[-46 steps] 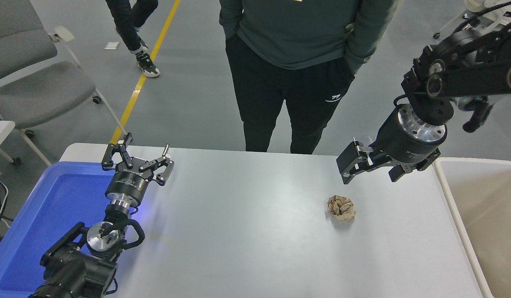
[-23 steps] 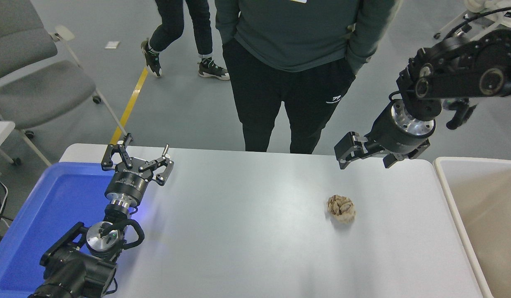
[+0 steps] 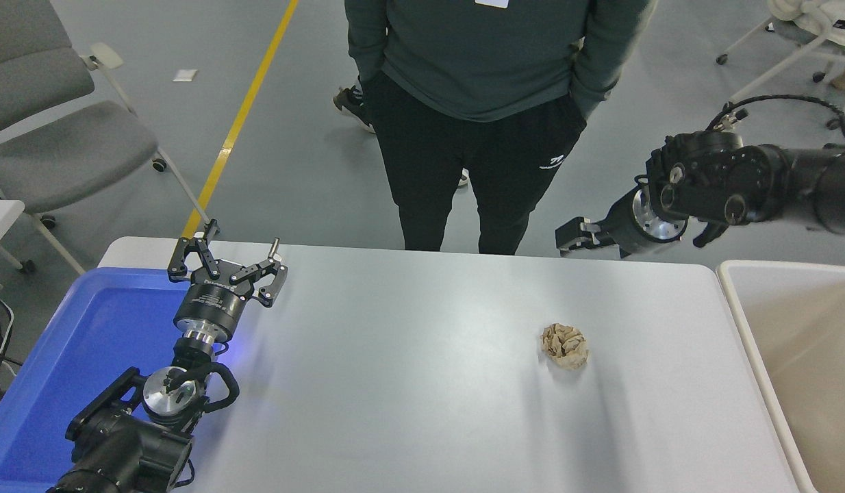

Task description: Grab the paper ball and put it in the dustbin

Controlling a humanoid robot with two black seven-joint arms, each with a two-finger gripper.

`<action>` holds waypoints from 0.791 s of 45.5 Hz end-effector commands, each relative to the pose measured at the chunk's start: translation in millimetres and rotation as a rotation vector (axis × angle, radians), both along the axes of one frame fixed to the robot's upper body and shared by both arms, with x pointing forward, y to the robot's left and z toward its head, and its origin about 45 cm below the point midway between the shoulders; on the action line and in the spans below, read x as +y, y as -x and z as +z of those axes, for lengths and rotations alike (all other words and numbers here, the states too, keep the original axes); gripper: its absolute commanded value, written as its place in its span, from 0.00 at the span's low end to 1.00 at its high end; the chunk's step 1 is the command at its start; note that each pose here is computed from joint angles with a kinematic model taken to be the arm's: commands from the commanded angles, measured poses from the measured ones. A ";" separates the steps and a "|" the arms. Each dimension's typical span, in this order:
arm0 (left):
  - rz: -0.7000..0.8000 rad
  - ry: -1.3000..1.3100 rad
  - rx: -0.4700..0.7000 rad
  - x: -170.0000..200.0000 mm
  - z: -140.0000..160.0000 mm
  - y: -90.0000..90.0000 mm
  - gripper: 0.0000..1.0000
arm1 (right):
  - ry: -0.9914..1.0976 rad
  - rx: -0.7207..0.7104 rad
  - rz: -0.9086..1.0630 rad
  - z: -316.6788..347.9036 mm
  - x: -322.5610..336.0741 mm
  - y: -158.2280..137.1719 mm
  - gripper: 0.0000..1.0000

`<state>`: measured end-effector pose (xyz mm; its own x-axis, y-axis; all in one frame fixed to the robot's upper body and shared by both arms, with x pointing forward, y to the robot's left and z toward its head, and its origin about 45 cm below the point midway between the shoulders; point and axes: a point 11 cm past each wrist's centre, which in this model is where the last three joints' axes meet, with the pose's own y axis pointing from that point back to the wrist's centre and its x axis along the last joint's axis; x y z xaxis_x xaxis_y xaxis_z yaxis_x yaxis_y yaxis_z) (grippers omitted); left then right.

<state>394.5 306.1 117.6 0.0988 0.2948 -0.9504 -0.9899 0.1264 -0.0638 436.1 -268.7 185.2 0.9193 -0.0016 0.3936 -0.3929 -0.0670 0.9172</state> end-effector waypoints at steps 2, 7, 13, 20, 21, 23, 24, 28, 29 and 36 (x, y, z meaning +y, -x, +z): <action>0.000 -0.001 0.000 -0.1 0.0 0.0 0.99 | -0.005 -0.001 0.003 -58.6 7.0 18.2 1.00; 0.000 -0.001 0.000 -0.1 0.0 0.0 0.99 | -0.015 0.009 0.025 -69.8 21.7 22.8 1.00; -0.001 -0.001 -0.001 -0.1 0.1 0.0 0.99 | -0.012 0.010 0.030 -83.2 26.4 27.5 1.00; 0.000 -0.001 0.000 -0.1 0.0 0.0 0.99 | 0.019 0.021 0.059 -94.9 24.1 33.8 1.00; 0.000 -0.001 0.000 -0.1 0.0 0.0 0.99 | 0.028 0.025 0.064 -97.9 22.1 35.8 1.00; 0.000 -0.001 0.000 -0.1 0.0 0.0 0.99 | 0.044 0.025 0.069 -102.1 17.3 37.2 1.00; 0.000 -0.001 0.000 -0.1 0.0 0.0 0.99 | 0.051 0.023 0.067 -103.5 14.2 37.4 1.00; 0.000 -0.001 0.000 -0.1 0.0 0.0 0.99 | 0.066 0.025 0.055 -111.9 5.6 41.1 1.00; -0.001 -0.001 -0.001 -0.1 0.1 0.0 0.99 | 0.067 0.025 0.054 -113.1 5.3 41.5 1.00; 0.000 -0.001 0.000 -0.1 0.0 0.0 0.99 | 0.069 0.022 0.043 -118.9 0.4 44.8 1.00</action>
<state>394.5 306.1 117.7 0.0993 0.2955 -0.9502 -0.9898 0.1270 -0.0640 399.0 -259.0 81.2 0.9257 0.0619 0.3732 -0.3712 -0.0407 0.9276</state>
